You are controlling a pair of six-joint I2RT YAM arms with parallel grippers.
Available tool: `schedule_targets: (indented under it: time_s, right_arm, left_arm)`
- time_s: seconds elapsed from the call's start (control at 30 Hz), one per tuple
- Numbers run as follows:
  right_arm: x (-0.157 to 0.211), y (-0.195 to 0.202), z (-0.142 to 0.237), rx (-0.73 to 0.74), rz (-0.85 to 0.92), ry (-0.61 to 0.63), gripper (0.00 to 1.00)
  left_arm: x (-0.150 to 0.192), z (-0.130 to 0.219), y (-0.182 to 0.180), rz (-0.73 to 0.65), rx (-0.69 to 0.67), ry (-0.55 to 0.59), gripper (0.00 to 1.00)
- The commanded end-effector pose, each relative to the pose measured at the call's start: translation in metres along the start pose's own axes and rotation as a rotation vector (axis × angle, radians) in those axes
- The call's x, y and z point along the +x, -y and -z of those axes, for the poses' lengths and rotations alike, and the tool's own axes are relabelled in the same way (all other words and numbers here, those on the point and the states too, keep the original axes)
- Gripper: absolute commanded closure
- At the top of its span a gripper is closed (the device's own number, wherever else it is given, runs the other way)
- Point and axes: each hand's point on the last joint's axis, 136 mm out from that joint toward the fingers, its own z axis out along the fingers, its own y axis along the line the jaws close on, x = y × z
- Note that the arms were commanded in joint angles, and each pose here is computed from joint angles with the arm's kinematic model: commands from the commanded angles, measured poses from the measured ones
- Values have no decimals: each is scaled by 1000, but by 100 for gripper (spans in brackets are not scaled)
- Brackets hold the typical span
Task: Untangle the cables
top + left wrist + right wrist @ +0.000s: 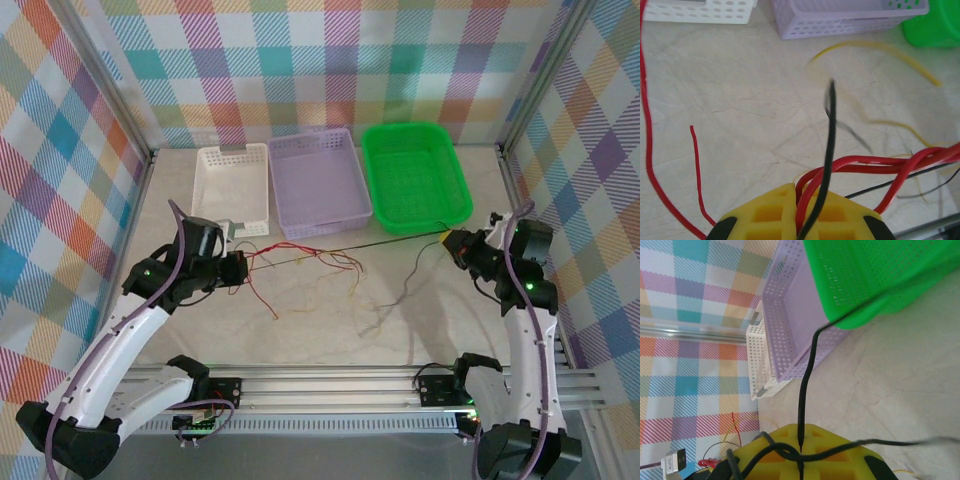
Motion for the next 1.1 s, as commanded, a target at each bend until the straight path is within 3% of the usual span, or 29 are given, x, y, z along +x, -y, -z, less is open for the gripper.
schedule_targets:
  time_s: [0.0, 0.27, 0.43, 0.6, 0.73, 0.87, 1.07]
  right_arm:
    - [-37, 1, 30, 116, 38, 212, 100]
    - [-44, 17, 39, 175, -19, 274, 100]
    - [-48, 15, 39, 154, -30, 287, 100]
    - [-43, -9, 22, -18, 14, 178, 100]
    - [-27, -18, 4, -73, 53, 49, 100]
    - [-6, -23, -14, -80, 125, -56, 85]
    - [27, -5, -40, -5, 185, -191, 59]
  left_arm:
    - [7, 8, -43, 62, -186, -23, 100]
    - [-8, 37, -79, 216, -291, 140, 100]
    - [-14, 57, -82, 274, -269, 275, 100]
    - [-10, 31, -55, 313, -105, 185, 100]
    - [-15, 7, -36, 370, 19, 136, 100]
    - [-28, 0, -18, 365, 81, 125, 100]
    - [-43, -8, -5, 312, 64, 110, 100]
